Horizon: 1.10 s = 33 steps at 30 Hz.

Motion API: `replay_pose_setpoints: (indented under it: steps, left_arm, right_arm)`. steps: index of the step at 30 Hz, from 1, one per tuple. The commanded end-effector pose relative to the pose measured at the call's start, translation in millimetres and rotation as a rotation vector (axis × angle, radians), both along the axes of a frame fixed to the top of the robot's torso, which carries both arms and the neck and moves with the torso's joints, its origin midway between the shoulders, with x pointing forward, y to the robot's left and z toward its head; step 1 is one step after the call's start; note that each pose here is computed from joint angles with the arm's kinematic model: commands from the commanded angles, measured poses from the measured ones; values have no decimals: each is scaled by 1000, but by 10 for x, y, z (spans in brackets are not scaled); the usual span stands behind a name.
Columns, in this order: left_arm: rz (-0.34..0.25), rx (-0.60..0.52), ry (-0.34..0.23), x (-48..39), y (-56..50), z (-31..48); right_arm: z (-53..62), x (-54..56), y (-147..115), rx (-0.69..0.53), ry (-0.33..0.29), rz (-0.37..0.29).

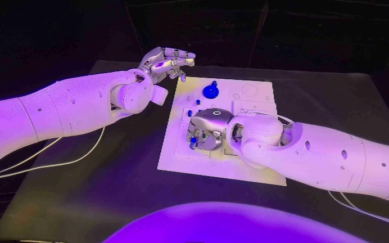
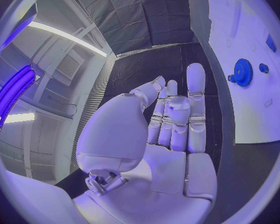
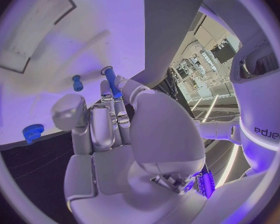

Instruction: Assemble the parts on the task board

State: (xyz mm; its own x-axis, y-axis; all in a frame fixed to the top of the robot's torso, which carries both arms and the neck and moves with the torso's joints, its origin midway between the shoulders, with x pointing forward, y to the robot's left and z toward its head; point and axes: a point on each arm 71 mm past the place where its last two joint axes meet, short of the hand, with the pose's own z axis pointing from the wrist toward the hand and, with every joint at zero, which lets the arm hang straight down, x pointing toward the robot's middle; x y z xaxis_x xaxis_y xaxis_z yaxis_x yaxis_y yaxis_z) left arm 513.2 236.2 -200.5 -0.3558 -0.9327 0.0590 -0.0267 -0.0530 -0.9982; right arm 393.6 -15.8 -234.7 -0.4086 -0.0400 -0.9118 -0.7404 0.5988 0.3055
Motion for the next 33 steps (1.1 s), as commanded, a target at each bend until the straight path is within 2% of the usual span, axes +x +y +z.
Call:
replay_pose_setpoints:
  steps: [1, 15, 33]
  left_arm:
    - [-14, -8, -1, 0, -14, 10]
    - [-15, -7, 0, 3, -14, 7]
    - [-17, -7, 2, 4, -16, 5]
  right_arm:
    - [-37, -2, -19, -28, -14, -9]
    - [-11, -21, -29, -19, -56, -21]
    - [-9, -33, 4, -2, -44, -5]
